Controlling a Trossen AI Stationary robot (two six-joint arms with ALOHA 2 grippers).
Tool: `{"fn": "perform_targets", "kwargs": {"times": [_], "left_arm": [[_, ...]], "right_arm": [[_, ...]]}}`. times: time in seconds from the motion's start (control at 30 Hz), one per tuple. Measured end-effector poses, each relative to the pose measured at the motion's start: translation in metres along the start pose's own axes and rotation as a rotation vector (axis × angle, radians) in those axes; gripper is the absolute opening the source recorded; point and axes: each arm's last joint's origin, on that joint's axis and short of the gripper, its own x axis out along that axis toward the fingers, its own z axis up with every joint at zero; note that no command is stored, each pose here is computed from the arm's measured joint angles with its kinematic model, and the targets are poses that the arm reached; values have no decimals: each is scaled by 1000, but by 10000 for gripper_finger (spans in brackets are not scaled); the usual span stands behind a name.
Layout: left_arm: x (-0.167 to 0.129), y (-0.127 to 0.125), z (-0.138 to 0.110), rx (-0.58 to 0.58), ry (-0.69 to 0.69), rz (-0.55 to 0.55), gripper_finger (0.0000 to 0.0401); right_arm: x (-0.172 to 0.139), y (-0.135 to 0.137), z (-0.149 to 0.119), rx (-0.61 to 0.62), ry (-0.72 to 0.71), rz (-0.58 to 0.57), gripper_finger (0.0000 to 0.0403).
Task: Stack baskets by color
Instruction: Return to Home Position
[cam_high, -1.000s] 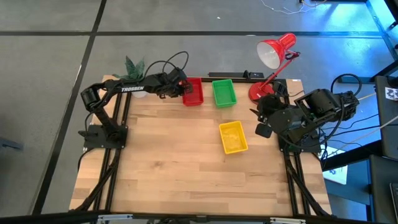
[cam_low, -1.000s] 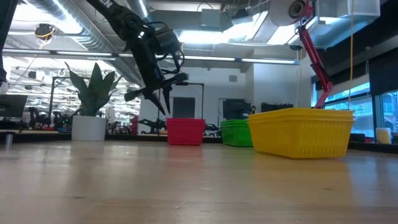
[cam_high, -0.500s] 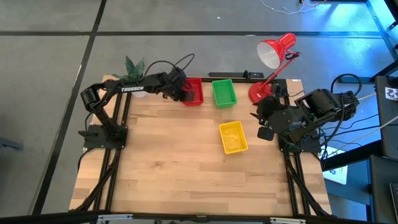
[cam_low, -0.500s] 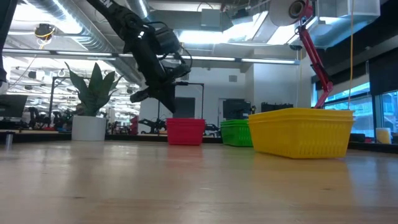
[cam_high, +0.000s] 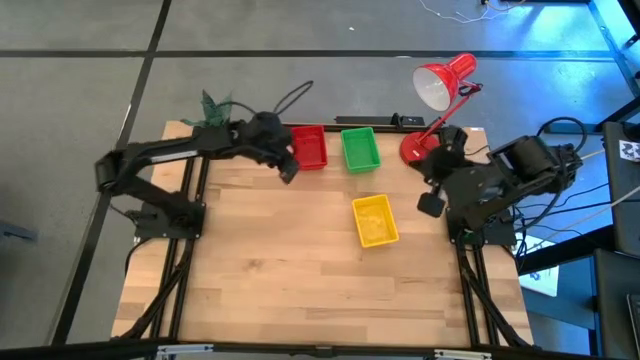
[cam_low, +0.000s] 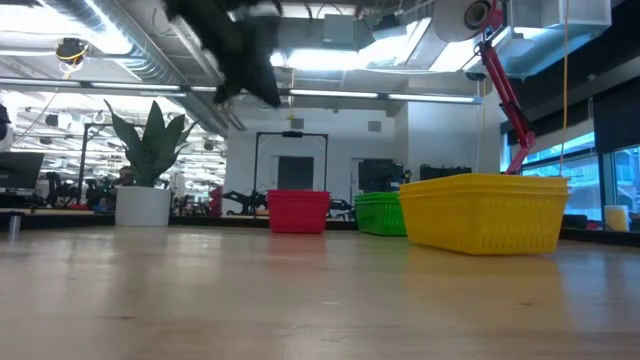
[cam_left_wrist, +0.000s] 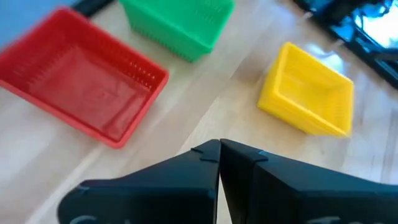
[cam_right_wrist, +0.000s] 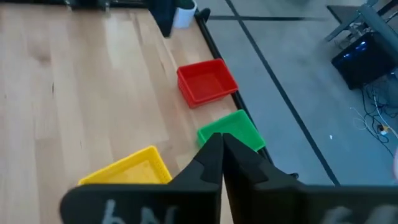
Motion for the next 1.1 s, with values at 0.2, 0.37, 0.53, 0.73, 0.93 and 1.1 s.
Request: {"fn": "perform_targets", "kwargs": {"times": [0.2, 0.37, 0.53, 0.73, 0.93, 1.1], "left_arm": [[-66, -23, -11, 141, -111, 1, 0], [-114, -30, -26, 202, -186, -6, 0], [-153, -28, -42, 212, -268, 39, 0], [-187, -23, -57, 231, -341, 2, 0], [-213, -12, -72, 237, -398, -12, 0], [-220, 1, -91, 228, -445, -38, 0]], "right_arm": [[-21, -28, -19, 99, -33, 63, 3], [-27, -42, -53, 204, -38, 107, 2], [-15, -37, -86, 237, -107, 180, 1], [-3, -36, -121, 223, -279, 305, 1], [5, -40, -151, 209, -520, 434, 0], [13, -47, -181, 238, -608, 460, 0]]}}
